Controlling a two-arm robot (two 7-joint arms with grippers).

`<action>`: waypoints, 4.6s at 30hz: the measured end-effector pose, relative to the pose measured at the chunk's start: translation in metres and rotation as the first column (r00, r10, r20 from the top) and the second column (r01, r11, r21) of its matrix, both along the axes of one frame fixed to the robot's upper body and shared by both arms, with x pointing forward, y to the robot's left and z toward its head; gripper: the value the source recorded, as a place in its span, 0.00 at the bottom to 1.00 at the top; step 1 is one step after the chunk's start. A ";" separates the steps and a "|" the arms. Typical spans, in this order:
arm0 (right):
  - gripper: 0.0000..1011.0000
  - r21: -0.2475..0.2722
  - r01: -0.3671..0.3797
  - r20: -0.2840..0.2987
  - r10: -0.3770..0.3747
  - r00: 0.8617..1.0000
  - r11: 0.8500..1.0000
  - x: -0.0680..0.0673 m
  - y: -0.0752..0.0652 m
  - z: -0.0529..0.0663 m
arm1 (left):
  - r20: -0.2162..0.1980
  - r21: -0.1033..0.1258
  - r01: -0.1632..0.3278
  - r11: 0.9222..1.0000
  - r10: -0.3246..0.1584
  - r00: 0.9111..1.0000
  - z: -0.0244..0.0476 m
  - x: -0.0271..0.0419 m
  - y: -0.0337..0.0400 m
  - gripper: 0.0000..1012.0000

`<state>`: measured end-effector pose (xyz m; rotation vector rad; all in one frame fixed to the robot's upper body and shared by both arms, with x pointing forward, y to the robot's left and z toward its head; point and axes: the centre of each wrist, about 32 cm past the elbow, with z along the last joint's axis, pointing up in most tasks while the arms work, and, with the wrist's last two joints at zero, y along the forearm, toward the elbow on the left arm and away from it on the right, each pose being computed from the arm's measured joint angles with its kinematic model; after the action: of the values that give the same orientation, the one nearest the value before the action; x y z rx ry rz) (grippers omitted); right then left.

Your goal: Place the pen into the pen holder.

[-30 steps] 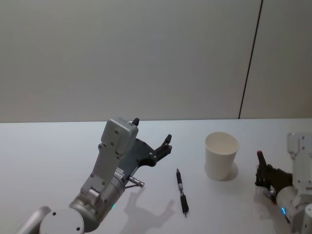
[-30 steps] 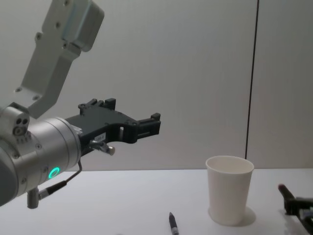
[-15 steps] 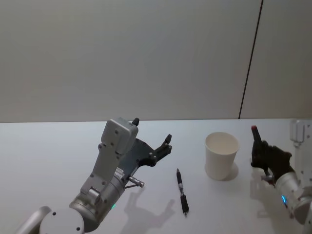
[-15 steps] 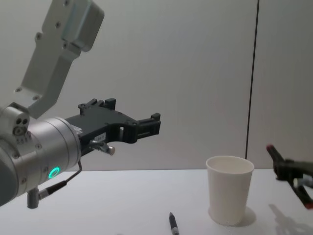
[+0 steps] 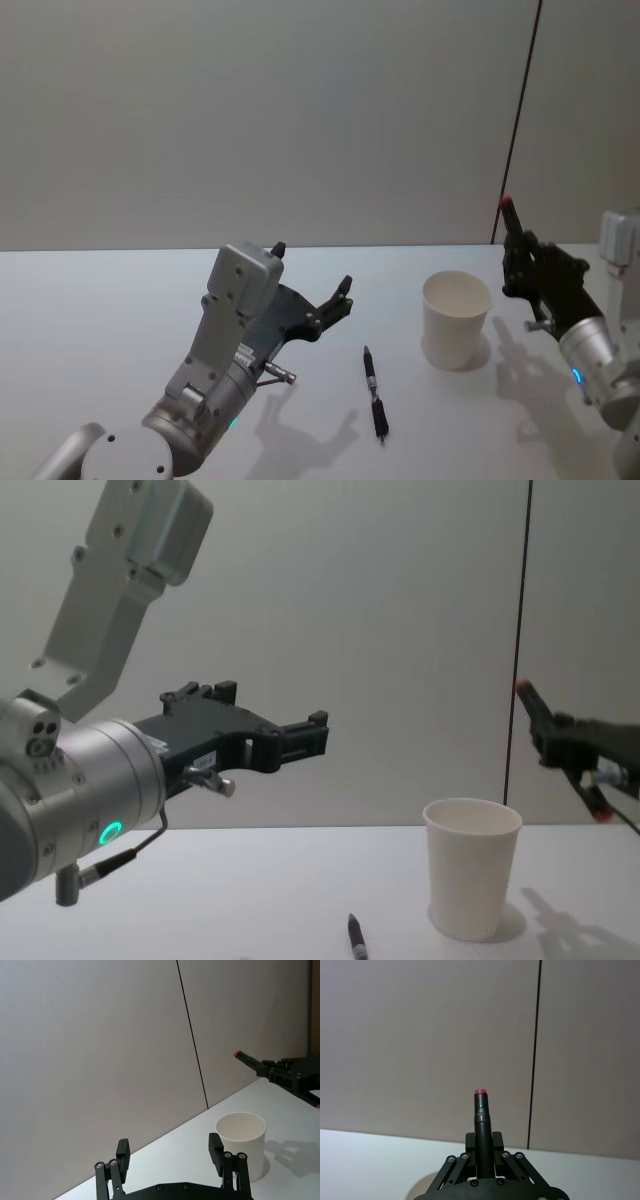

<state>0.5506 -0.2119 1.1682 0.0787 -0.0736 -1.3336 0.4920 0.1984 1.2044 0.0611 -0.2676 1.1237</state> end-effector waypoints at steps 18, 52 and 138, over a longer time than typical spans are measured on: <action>0.18 -0.065 -0.075 0.181 0.086 0.980 0.995 0.040 0.012 0.002 | 0.000 0.000 0.000 1.000 0.000 1.000 0.0000 0.0000 0.0000 0.99; 0.18 -0.084 -0.240 0.204 0.252 0.946 0.967 0.085 0.025 -0.041 | 0.000 0.000 0.000 1.000 0.000 1.000 0.0000 0.0000 0.0000 0.99; 0.99 0.110 -0.004 0.019 0.002 1.000 0.994 0.030 0.017 0.023 | 0.000 0.000 0.000 1.000 0.000 1.000 0.0000 0.0000 0.0000 0.99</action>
<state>0.5803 -0.1954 1.1914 0.1850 -0.0157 -1.3341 0.4920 0.1984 1.2044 0.0611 -0.2676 1.1237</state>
